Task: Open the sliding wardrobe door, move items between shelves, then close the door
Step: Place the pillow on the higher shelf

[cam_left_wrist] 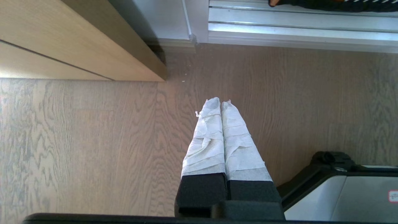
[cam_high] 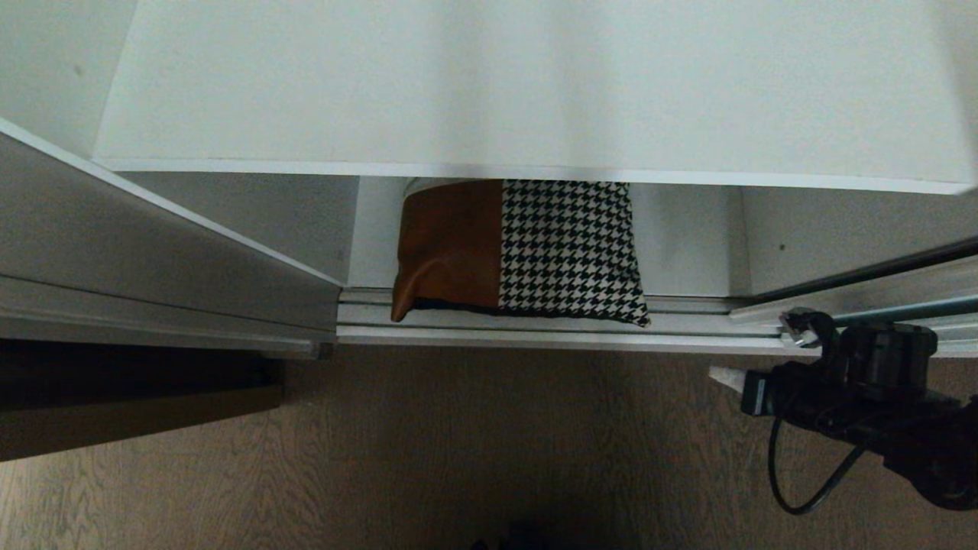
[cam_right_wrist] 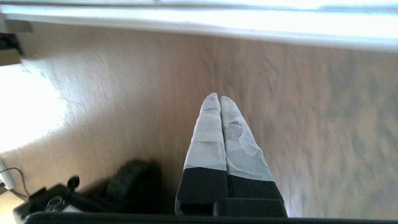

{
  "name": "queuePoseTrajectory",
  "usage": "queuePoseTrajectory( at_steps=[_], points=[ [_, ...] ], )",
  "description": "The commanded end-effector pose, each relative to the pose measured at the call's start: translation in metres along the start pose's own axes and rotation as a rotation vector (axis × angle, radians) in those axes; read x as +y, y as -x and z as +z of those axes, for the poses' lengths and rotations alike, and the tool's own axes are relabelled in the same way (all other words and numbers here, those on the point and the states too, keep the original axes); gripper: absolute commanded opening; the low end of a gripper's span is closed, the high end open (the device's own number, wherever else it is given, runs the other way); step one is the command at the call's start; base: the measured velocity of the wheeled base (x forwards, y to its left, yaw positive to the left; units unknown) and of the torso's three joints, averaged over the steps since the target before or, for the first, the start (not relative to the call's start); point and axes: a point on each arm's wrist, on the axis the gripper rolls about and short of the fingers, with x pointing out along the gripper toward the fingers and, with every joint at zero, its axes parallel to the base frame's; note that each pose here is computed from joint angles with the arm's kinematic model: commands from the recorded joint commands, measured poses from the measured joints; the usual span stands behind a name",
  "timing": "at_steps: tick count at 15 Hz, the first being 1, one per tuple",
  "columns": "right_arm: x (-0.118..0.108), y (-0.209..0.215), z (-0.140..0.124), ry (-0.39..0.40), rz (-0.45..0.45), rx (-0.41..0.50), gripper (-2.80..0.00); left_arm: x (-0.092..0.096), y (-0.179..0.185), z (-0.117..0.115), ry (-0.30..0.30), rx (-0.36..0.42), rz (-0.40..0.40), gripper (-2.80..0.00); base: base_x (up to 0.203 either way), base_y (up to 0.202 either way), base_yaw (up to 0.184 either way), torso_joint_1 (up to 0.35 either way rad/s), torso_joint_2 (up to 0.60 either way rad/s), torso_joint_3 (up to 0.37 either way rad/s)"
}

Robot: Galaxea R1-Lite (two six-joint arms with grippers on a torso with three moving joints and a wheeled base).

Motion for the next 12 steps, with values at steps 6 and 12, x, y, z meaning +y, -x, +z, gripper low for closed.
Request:
queuePoseTrajectory(
  at_steps=[6,12],
  points=[
    [0.015,-0.034,-0.022,0.011,0.083,0.050,-2.80,0.000,0.000,0.000,0.000,0.003,0.000,-2.80,0.000,0.000,0.000,0.000,0.00,0.000],
    [0.023,-0.053,-0.034,-0.001,0.133,0.000,-2.80,0.000,0.000,0.000,0.000,0.003,0.000,-2.80,0.000,0.000,0.000,0.000,0.00,0.000]
  ],
)
